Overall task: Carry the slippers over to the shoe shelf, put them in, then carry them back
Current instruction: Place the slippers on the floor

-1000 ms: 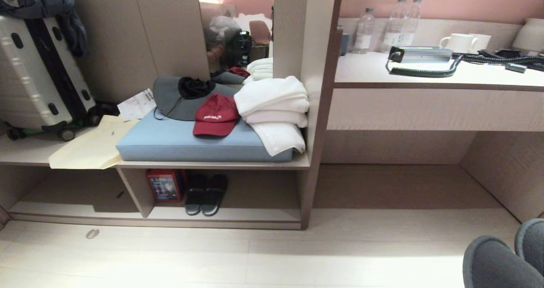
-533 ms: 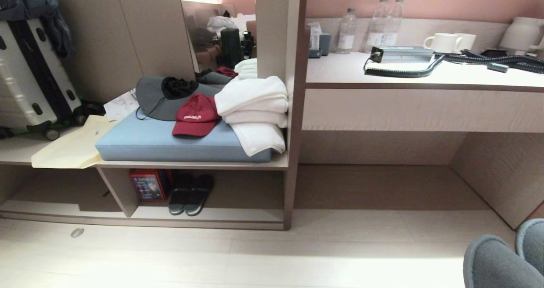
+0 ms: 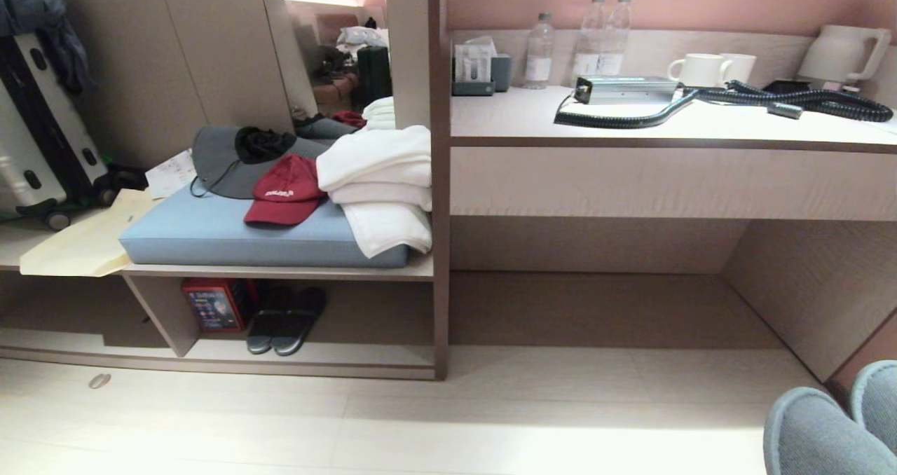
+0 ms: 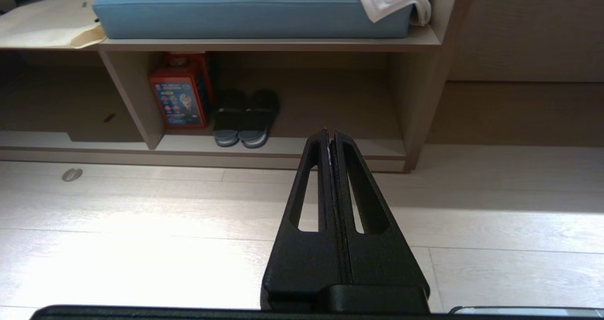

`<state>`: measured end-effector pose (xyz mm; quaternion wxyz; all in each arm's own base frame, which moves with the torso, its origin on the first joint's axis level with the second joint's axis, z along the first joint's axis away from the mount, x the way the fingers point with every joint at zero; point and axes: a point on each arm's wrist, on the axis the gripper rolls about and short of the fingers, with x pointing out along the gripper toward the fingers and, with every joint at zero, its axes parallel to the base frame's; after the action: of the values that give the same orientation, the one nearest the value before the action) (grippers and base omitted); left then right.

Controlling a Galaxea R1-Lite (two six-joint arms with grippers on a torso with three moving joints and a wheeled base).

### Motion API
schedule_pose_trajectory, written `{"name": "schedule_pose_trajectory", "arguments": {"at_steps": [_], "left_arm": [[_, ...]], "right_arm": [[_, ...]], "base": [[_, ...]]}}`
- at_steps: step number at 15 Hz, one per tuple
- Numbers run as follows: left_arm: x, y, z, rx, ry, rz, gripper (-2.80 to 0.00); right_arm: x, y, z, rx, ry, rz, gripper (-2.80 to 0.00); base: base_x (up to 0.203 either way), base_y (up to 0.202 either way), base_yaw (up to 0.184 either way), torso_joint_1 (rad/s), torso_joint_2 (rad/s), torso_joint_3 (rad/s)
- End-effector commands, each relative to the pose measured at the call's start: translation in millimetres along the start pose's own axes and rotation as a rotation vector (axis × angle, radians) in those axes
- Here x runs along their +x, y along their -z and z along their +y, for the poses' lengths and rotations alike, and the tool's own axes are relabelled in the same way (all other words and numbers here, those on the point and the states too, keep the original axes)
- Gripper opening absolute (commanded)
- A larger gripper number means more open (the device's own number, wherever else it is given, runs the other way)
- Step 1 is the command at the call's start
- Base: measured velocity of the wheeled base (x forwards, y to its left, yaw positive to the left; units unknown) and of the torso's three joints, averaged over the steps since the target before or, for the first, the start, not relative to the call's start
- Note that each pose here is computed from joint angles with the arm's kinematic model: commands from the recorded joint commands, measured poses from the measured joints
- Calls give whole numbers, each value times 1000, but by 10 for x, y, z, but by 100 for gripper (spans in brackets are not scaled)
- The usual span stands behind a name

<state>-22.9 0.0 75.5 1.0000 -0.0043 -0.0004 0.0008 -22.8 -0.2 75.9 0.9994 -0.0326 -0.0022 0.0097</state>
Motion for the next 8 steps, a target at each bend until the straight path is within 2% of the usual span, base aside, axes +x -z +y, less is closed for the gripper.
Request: {"name": "schedule_pose_trajectory", "arguments": {"at_steps": [1, 8], "left_arm": [[1, 0, 0, -1, -1, 1, -280], [2, 4, 0, -1, 0, 2, -280]], "right_arm": [[1, -1, 0, -1, -1, 0, -280], [0, -1, 0, -1, 0, -1, -280]], "base": [[0, -196, -1, 6, 1, 2], [0, -197, 1, 3, 1, 2]]}}
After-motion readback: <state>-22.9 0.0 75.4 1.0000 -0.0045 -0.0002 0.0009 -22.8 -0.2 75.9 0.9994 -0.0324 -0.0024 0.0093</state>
